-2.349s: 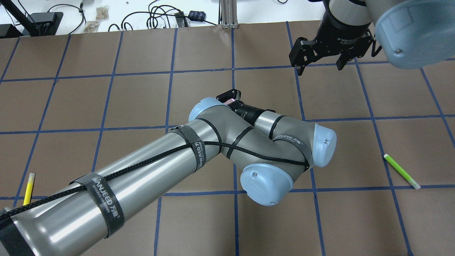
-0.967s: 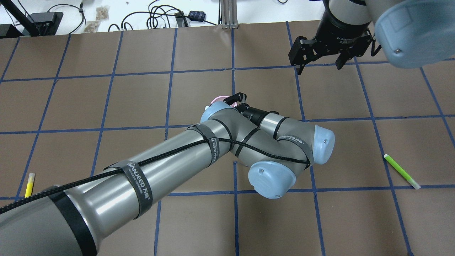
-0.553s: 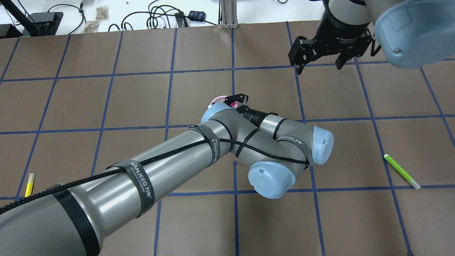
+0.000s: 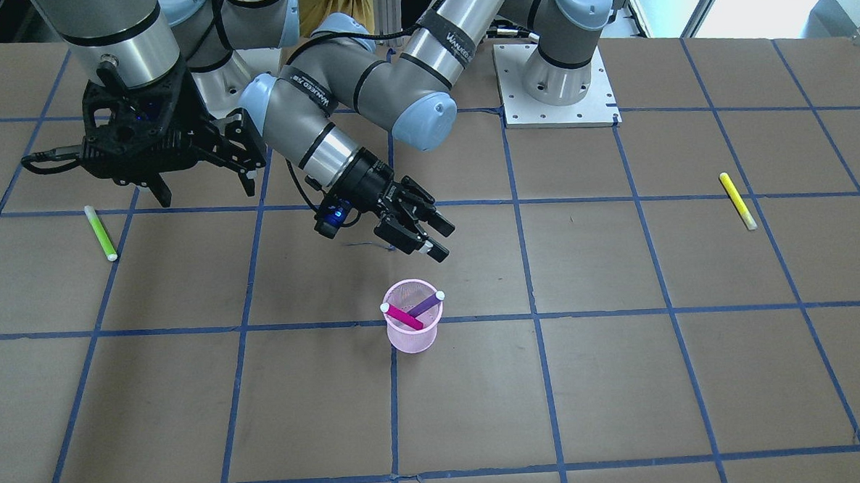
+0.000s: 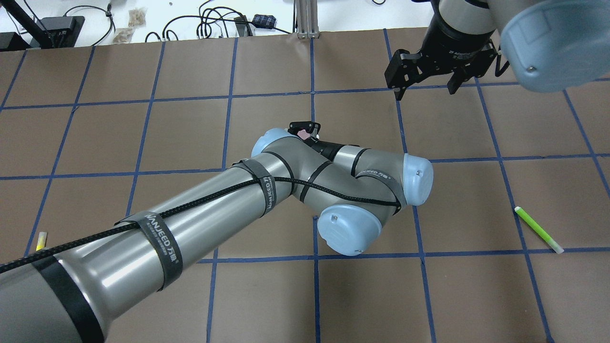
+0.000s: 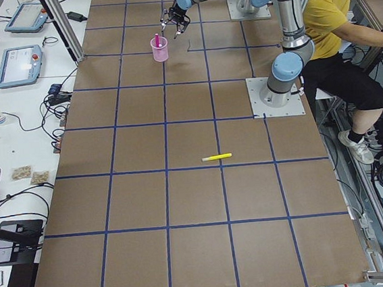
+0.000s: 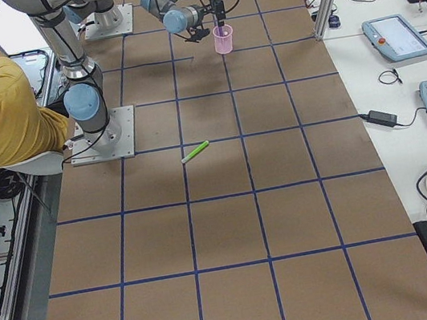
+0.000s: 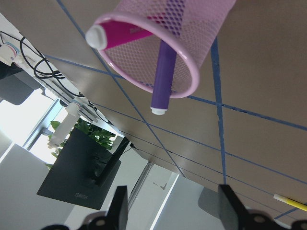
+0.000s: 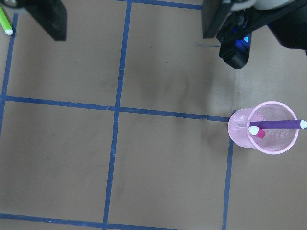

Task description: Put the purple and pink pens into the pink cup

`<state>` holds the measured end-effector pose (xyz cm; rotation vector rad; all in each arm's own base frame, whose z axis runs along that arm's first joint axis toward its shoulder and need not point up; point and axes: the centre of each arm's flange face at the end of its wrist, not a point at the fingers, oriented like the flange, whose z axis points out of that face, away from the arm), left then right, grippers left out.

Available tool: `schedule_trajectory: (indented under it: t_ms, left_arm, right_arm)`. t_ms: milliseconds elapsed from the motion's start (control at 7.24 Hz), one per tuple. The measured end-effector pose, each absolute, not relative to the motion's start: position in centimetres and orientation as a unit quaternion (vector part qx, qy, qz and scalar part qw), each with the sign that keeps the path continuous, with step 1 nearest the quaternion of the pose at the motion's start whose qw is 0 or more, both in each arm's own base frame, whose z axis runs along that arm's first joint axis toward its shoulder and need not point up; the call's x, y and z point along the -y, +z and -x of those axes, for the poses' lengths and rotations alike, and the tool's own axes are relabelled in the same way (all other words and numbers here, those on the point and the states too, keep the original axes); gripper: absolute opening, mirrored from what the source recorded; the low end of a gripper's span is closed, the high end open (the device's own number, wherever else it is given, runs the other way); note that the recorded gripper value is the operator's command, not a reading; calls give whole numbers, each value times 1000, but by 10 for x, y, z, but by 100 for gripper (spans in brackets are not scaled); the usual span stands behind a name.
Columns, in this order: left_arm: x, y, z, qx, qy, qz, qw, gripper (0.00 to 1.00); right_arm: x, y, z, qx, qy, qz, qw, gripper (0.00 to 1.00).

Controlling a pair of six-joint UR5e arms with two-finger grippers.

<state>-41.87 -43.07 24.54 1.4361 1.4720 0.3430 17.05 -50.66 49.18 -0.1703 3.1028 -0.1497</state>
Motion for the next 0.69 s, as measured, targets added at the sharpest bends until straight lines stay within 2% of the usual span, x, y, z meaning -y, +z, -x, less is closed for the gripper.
schedule_trajectory:
  t_ms: [691]
  left_arm:
    - [436,260,294,-658,216,-545,473,73]
  right_arm:
    - [512,483,-177,-998,-41,44,33,100]
